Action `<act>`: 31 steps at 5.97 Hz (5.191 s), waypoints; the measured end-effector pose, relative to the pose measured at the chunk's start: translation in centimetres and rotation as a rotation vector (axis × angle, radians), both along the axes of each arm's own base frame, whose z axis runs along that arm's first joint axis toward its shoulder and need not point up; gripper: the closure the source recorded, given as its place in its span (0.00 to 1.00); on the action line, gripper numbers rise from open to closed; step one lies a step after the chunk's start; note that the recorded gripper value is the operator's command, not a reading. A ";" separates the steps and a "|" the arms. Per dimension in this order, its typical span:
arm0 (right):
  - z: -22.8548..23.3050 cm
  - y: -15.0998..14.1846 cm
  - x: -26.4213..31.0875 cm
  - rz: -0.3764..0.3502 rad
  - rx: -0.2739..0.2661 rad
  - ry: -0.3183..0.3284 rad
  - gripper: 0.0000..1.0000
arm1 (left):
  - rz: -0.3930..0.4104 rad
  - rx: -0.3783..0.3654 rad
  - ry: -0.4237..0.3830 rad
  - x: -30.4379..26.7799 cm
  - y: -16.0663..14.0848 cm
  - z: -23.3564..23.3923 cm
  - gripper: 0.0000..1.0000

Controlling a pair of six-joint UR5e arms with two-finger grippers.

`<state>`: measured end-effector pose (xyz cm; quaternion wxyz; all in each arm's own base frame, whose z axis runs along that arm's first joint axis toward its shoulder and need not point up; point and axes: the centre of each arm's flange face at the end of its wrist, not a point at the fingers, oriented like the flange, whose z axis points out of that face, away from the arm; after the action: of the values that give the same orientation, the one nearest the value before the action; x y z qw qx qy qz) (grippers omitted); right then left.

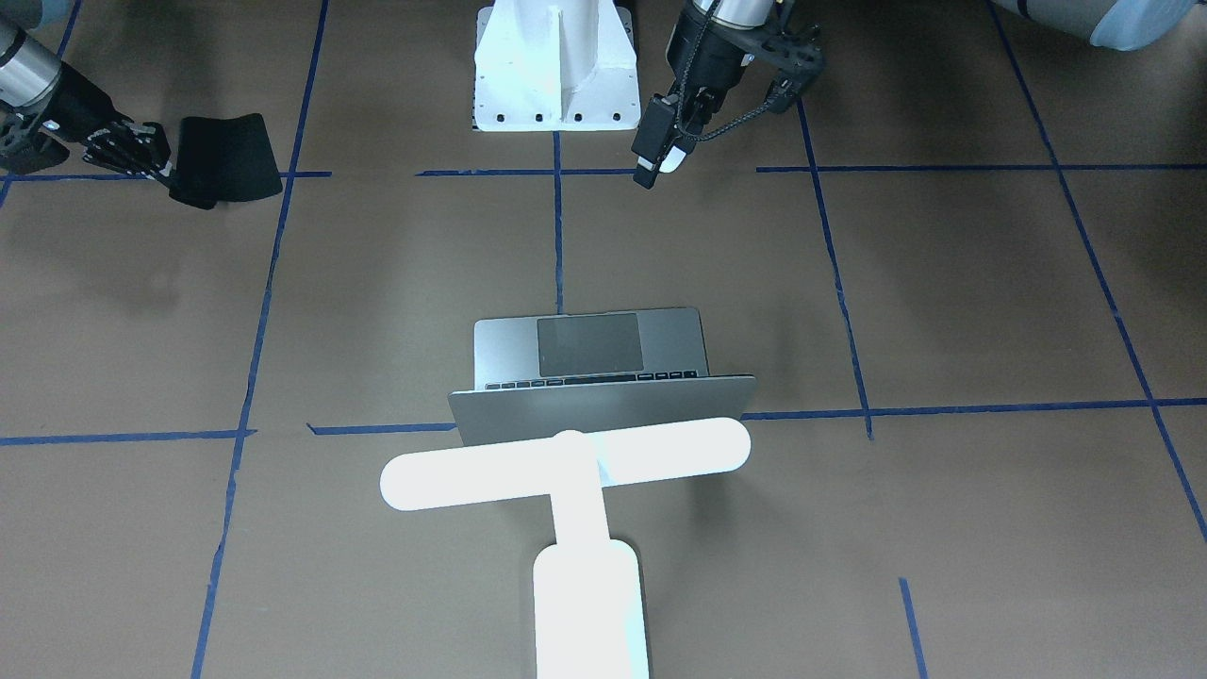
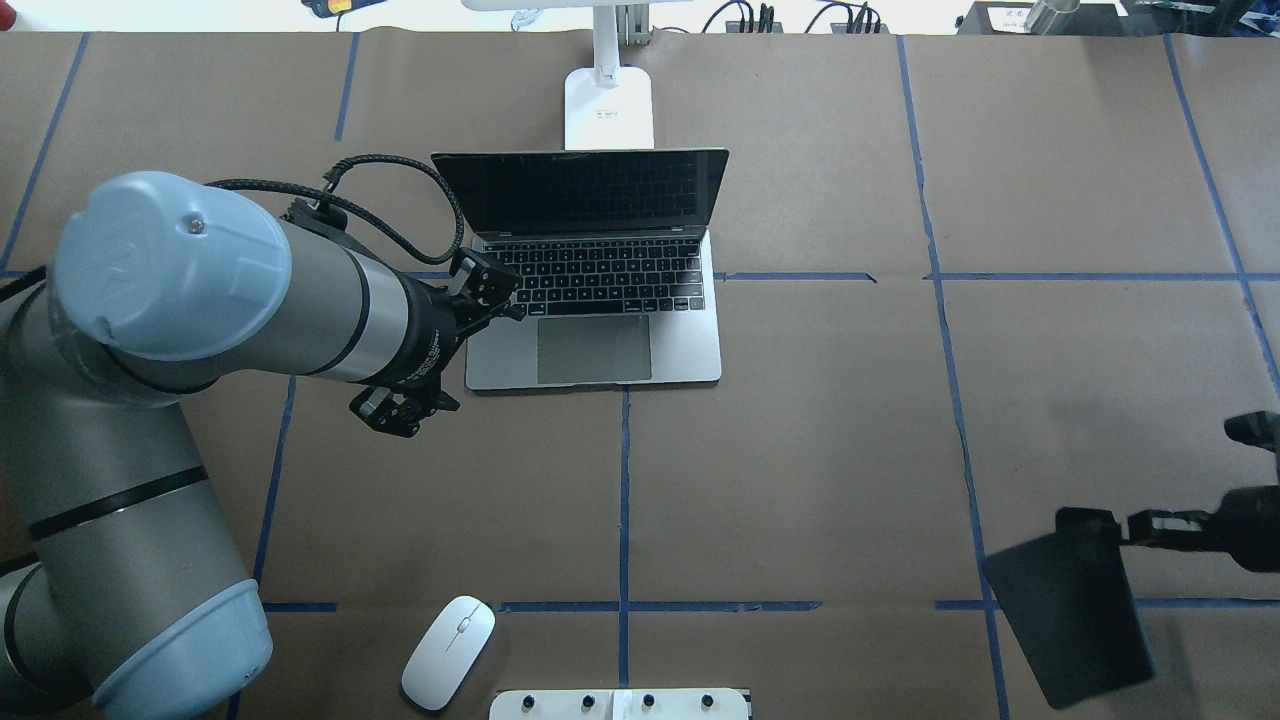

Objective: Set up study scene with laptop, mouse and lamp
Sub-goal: 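Grasp the black mouse pad with the right gripper and carry it beside the laptop, then release the mouse pad with the right gripper while the left gripper reaches for the mouse, then grasp the white mouse with the left gripper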

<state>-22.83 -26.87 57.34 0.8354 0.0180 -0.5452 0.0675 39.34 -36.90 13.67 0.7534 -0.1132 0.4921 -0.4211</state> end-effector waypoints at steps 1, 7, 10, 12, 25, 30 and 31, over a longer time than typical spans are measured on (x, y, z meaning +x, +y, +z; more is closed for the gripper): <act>-1.5 -2.4 -2.0 0.021 -0.003 0.004 1.00 | -0.002 0.001 0.001 -0.1 0.0 0.0 0.00; -11.3 -17.1 -11.1 0.146 -0.062 0.079 1.00 | -0.031 0.009 -0.012 -0.5 -0.5 0.1 0.00; -16.8 -26.2 -15.9 0.245 -0.173 0.081 1.00 | -0.034 0.008 -0.019 -0.7 -0.3 -0.1 0.00; -17.6 -29.5 -17.3 0.288 -0.225 0.084 1.00 | -0.037 0.009 -0.018 -0.9 -0.3 -0.1 0.00; -20.2 -30.5 -5.7 0.309 -0.173 -0.006 0.00 | 0.710 0.698 -0.404 6.9 16.4 10.5 0.00; -20.5 -28.9 -3.5 0.311 -0.150 -0.021 0.00 | 0.907 0.952 -0.433 9.6 19.2 11.7 0.00; -20.6 -28.6 -3.2 0.310 -0.148 -0.024 0.00 | 0.971 0.998 -0.458 10.6 19.3 12.7 0.00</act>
<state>-26.05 -55.47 36.71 0.8073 0.0396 -0.5396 0.2358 49.96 -17.62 26.40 0.9010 0.1291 0.3501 0.2213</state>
